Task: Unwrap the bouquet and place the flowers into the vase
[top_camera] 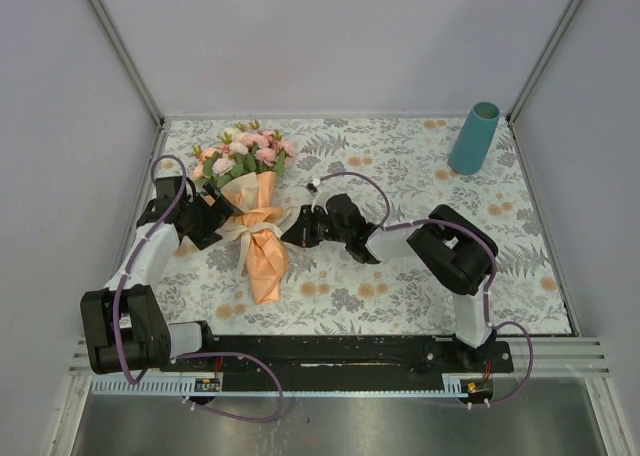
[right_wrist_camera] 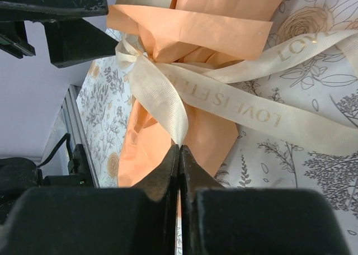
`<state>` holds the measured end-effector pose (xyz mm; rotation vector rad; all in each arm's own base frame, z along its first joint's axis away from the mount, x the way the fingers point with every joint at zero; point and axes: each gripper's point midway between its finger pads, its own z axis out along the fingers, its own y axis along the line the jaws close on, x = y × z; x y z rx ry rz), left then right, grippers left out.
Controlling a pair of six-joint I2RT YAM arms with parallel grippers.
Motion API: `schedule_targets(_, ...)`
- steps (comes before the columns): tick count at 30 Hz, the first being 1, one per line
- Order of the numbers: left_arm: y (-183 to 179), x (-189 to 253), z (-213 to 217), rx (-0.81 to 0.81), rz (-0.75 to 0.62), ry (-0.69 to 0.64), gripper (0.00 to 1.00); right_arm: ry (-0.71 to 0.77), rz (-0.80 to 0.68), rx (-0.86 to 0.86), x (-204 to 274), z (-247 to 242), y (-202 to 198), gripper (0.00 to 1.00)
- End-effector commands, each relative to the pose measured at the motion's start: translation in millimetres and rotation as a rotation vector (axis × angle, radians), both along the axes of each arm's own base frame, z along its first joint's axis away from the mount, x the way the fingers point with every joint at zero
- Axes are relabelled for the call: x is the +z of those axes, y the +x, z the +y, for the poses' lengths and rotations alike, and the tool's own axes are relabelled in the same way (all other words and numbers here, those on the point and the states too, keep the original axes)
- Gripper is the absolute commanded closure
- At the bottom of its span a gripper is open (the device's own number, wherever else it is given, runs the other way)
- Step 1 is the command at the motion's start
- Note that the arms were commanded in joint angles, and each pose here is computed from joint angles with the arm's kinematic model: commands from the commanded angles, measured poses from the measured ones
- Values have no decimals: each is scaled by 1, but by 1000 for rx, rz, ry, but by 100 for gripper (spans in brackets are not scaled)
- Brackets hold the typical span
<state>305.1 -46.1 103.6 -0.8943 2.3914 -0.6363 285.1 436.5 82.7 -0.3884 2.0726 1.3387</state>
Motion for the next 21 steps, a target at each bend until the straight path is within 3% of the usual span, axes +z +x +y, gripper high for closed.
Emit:
schedule_targets(1,11,5,0,3,-18,-7,5,99,-30,42,43,20,-15,100)
schedule_targets(7,20,13,-11,-57,-60,-57,11,180,32,63,65,30,-31,100)
schedule_targets(16,30,7,-14,-73,-23,-82,20,290,12,115,106,29,-43,100)
schedule_targets(21,32,6,-12,-81,-21,-67,25,297,17,126,107,27,-48,100)
